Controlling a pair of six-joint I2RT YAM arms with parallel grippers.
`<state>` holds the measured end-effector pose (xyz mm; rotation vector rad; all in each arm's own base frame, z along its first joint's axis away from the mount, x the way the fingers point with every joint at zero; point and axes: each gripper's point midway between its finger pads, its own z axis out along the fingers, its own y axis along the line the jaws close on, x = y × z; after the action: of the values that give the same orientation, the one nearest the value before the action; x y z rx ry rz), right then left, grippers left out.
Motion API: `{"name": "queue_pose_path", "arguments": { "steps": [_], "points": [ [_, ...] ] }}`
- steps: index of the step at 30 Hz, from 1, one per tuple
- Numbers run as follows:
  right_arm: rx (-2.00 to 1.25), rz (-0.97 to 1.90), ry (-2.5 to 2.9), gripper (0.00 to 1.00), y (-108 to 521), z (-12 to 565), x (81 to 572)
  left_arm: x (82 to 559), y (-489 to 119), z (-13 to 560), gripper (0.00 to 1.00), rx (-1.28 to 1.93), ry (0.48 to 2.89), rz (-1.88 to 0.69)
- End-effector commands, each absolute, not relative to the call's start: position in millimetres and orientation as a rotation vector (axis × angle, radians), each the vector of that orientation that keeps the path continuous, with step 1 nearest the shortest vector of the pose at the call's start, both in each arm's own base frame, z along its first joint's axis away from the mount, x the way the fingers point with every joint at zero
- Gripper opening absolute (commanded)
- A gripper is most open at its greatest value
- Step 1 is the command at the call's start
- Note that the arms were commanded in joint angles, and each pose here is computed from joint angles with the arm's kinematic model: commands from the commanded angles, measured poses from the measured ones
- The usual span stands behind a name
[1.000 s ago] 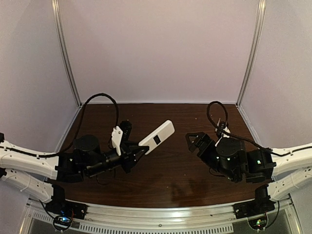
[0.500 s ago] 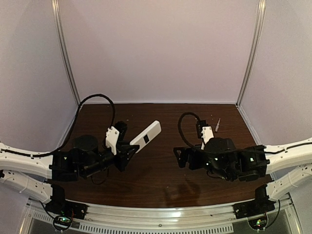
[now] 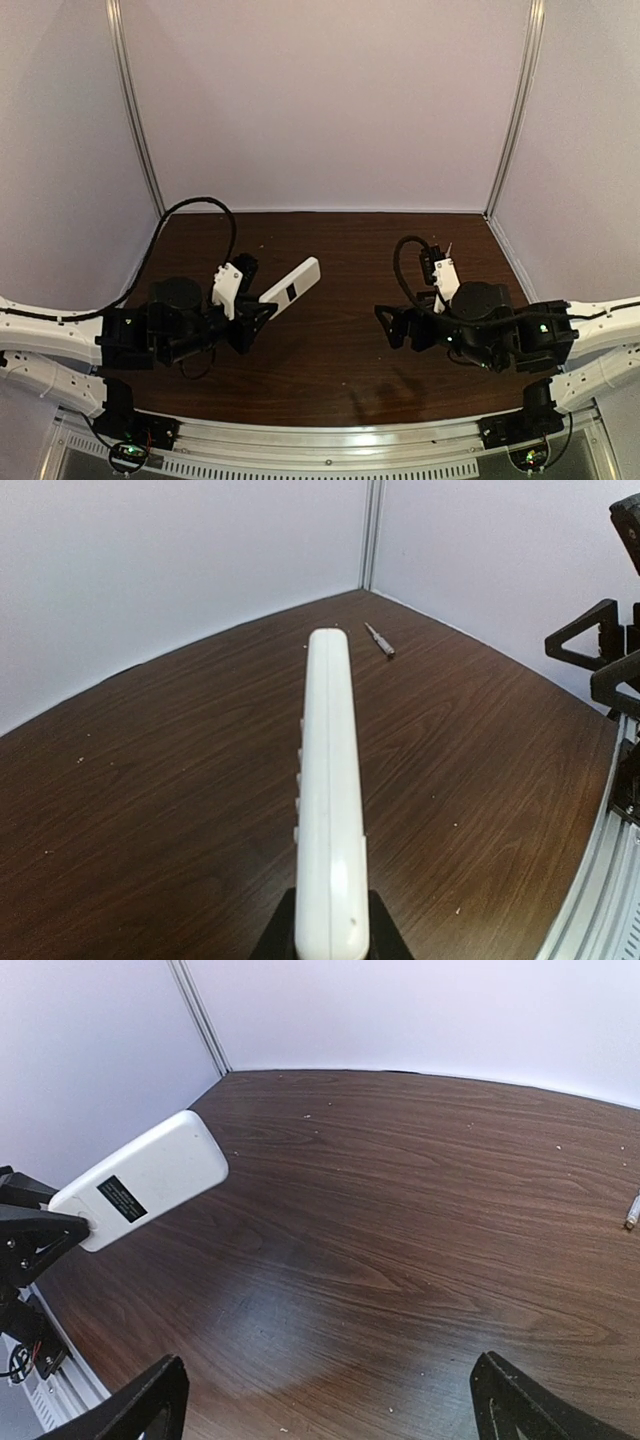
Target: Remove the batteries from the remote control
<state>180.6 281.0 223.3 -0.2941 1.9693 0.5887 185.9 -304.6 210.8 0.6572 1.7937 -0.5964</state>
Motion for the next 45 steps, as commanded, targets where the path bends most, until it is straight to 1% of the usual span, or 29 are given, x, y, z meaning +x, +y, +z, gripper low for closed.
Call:
{"name": "queue_pose_path", "arguments": {
  "steps": [1,8,16,22,26,45],
  "points": [
    [-0.361,0.633,1.934,1.0,281.6,231.5,174.8,184.4,-302.8,232.8,0.0,0.619,1.794,-0.661],
    [-0.439,0.708,1.932,1.0,279.1,227.5,160.9,168.6,-310.2,244.6,0.0,0.678,1.807,-0.772],
    [-0.629,0.948,1.903,1.0,304.1,240.6,127.9,153.9,-321.8,248.5,0.0,0.765,1.822,-0.857],
    [-0.74,1.275,1.842,1.0,317.9,251.5,103.1,139.8,-333.6,256.5,0.0,0.835,1.806,-0.955],
    [-0.761,1.296,1.861,1.0,315.5,244.9,104.3,135.1,-338.8,260.1,0.0,0.861,1.806,-0.989],
    [-0.762,1.387,1.792,1.0,315.7,247.1,102.9,105.5,-360.9,262.9,0.0,1.007,1.786,-1.177]
  ]
}}
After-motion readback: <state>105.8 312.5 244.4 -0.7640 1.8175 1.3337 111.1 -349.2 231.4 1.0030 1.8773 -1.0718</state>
